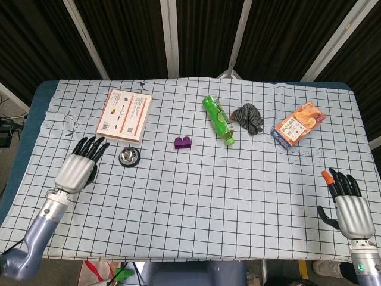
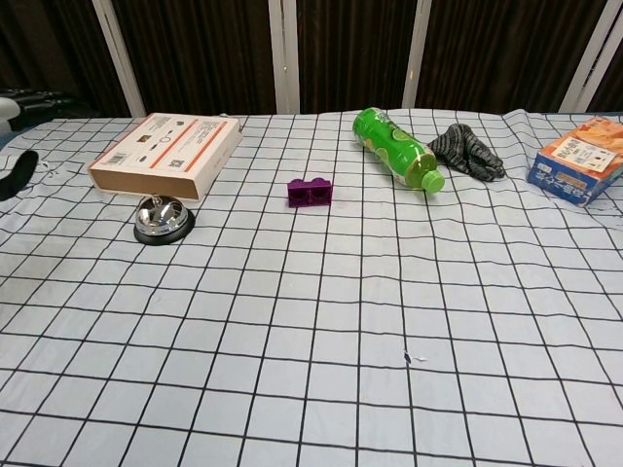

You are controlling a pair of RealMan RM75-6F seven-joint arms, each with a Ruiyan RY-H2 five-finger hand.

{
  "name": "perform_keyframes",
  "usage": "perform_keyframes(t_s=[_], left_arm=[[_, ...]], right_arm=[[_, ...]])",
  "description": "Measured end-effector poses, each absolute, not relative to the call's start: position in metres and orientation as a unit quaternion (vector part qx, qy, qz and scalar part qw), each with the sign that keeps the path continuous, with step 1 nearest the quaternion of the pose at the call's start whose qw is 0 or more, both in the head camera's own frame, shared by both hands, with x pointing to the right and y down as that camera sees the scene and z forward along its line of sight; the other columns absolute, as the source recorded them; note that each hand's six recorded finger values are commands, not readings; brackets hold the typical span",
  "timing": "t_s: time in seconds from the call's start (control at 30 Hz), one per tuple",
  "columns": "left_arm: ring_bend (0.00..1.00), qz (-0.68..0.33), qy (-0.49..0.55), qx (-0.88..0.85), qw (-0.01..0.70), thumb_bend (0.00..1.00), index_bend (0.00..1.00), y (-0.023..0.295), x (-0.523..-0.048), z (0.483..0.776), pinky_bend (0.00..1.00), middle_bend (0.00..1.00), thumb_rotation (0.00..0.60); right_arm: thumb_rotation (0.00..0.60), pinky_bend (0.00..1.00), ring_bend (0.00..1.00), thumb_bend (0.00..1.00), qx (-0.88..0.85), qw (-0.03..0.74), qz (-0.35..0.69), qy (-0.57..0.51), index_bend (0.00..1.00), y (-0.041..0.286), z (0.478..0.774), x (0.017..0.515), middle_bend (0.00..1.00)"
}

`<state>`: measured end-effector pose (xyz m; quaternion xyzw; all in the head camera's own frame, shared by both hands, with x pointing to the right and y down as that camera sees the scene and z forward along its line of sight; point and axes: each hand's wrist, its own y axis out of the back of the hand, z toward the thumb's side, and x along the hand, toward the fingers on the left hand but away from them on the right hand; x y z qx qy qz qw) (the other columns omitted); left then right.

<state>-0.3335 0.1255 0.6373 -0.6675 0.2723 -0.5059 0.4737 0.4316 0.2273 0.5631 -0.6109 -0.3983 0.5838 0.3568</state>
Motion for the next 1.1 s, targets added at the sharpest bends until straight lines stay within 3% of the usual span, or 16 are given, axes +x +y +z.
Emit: perform_keyframes(t_s=[0.33,1.1], left_arm=[[0.0,-0.481,0.265,-0.684,0.48,0.97,0.0,0.112,-0.291,0.668,0.05,0.0,0.6],[0.0,-0.485,0.243,-0.696,0.47,0.97,0.0,0.117,-0.254,0.739,0.04,0.0,0.6]], right_arm=[[0.6,0.0,0.0,0.39,-0.61,0.35,0.583,-0.406,0.08,0.225,0.561,0.437,0.0],[0.6,0.0,0.0,0.39,-0.612,0.339,0.576,-0.422,0.08,0.224,0.556,0.446,0.0]])
